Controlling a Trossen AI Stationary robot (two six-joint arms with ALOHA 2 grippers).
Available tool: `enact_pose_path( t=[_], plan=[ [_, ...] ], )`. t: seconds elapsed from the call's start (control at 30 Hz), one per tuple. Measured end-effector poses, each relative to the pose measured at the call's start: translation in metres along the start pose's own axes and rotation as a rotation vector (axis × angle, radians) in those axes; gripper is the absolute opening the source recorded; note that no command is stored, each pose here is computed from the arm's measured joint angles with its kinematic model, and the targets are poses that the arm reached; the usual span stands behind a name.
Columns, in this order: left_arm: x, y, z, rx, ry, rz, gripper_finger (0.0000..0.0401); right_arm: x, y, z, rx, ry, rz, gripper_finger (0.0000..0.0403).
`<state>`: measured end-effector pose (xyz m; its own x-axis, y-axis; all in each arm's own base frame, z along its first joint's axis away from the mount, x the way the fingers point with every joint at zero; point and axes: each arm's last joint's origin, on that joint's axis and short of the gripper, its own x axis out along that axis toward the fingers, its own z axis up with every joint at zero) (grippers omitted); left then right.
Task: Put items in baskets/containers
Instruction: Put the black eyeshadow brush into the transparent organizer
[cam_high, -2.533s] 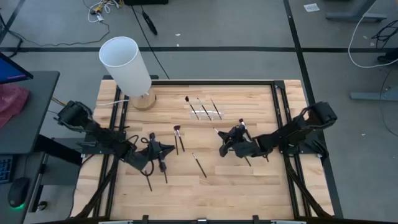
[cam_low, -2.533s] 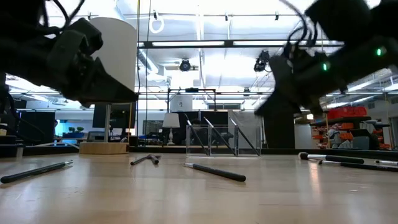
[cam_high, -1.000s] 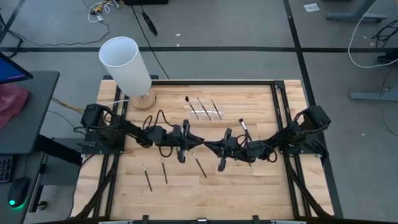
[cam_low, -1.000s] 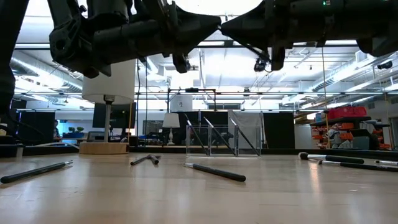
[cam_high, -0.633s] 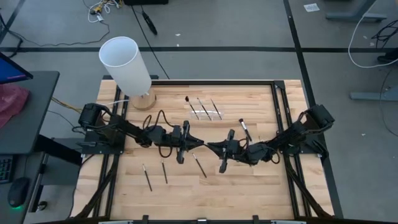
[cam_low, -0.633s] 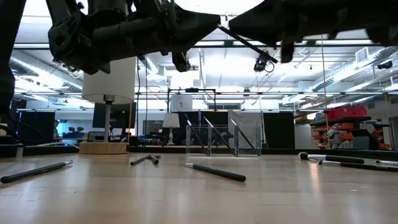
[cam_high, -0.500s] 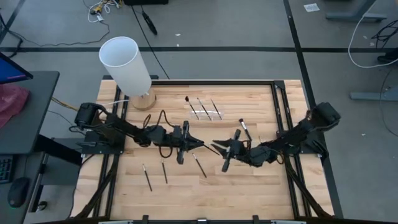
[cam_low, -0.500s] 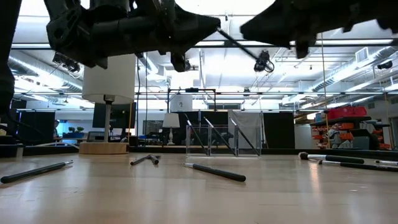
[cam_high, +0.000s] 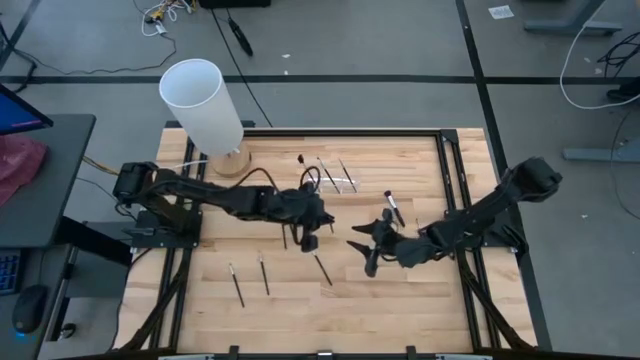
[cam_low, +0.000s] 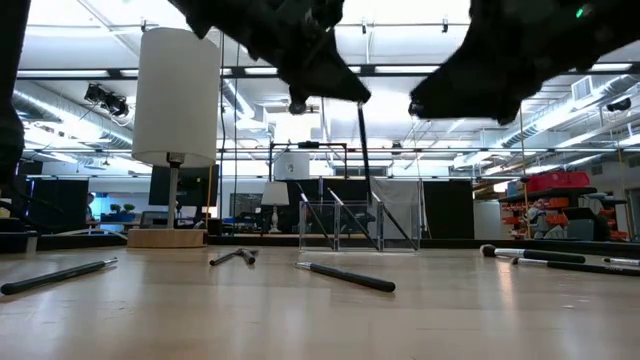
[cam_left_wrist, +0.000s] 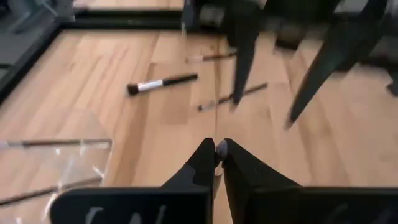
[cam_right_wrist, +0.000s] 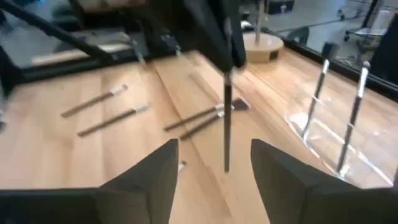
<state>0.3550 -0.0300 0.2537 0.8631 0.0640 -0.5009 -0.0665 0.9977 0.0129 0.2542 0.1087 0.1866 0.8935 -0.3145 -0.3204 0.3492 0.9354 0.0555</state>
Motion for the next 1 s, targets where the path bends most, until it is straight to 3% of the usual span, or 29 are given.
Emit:
enact_pose_path(
  t=[0.27, 0.53, 0.67, 0.87, 1.0],
  plan=[
    [-0.002, -0.001, 0.006, -0.001, -0.008, -0.014, 0.0018, 0.036, 0.001, -0.010, -0.040, -0.111, -0.043, 0.0199],
    [-0.002, -0.001, 0.005, -0.003, 0.000, -0.013, 0.0019, 0.062, 0.007, 0.017, -0.115, -0.125, -0.009, 0.0179],
    [-0.002, 0.000, 0.005, -0.004, -0.001, -0.010, 0.0024, 0.067, 0.008, 0.023, -0.153, -0.078, -0.028, 0.0134],
    [-0.002, -0.001, 0.004, 0.000, 0.003, -0.018, 0.0032, 0.068, 0.008, 0.022, -0.121, -0.047, -0.036, 0.0026],
    [-0.002, -0.001, 0.004, 0.026, 0.001, -0.020, 0.0044, 0.066, 0.010, 0.020, -0.082, -0.040, -0.026, 0.0017]
  ],
)
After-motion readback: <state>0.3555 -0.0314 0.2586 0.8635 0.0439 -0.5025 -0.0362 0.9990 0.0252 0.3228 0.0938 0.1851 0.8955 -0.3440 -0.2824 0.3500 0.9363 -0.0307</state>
